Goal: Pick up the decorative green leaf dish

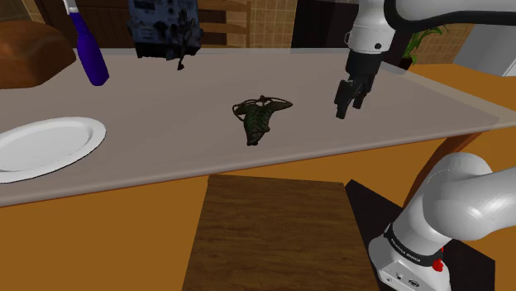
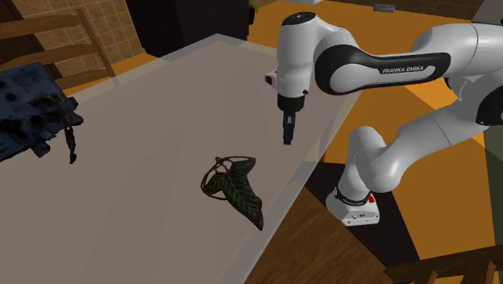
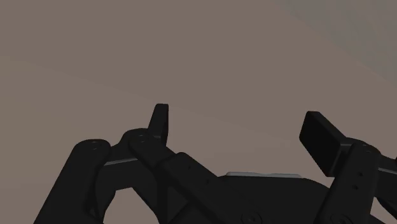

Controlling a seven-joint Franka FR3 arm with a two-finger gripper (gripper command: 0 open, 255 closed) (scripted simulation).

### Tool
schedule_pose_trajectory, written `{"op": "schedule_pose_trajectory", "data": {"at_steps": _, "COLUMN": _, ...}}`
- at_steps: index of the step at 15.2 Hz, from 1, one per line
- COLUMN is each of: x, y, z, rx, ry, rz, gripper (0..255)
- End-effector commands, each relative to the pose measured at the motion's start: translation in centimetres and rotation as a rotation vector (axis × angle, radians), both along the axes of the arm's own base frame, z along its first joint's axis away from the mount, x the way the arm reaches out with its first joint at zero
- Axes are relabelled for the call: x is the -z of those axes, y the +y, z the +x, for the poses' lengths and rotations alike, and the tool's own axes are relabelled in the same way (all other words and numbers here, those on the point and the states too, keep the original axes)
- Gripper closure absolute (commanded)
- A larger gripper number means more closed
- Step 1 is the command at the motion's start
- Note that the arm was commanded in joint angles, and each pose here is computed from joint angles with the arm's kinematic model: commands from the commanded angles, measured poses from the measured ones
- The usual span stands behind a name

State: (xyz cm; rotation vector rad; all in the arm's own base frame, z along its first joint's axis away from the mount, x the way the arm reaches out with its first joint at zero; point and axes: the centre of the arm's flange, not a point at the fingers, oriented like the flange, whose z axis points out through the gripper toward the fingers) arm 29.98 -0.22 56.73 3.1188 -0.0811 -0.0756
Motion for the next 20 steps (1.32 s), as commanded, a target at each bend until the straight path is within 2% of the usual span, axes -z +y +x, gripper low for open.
{"op": "schedule_pose_trajectory", "data": {"at_steps": 1, "x": 0.0, "y": 0.0, "z": 0.0, "rx": 0.0, "ry": 0.0, "rz": 0.0, "gripper": 0}}
{"op": "schedule_pose_trajectory", "data": {"at_steps": 10, "x": -2.8, "y": 12.6, "z": 2.5, "rx": 0.255, "ry": -0.018, "rz": -0.105, "gripper": 0}}
{"op": "schedule_pose_trajectory", "data": {"at_steps": 20, "x": -4.6, "y": 25.7, "z": 8.9, "rx": 0.538, "ry": -0.039, "rz": -0.221, "gripper": 0}}
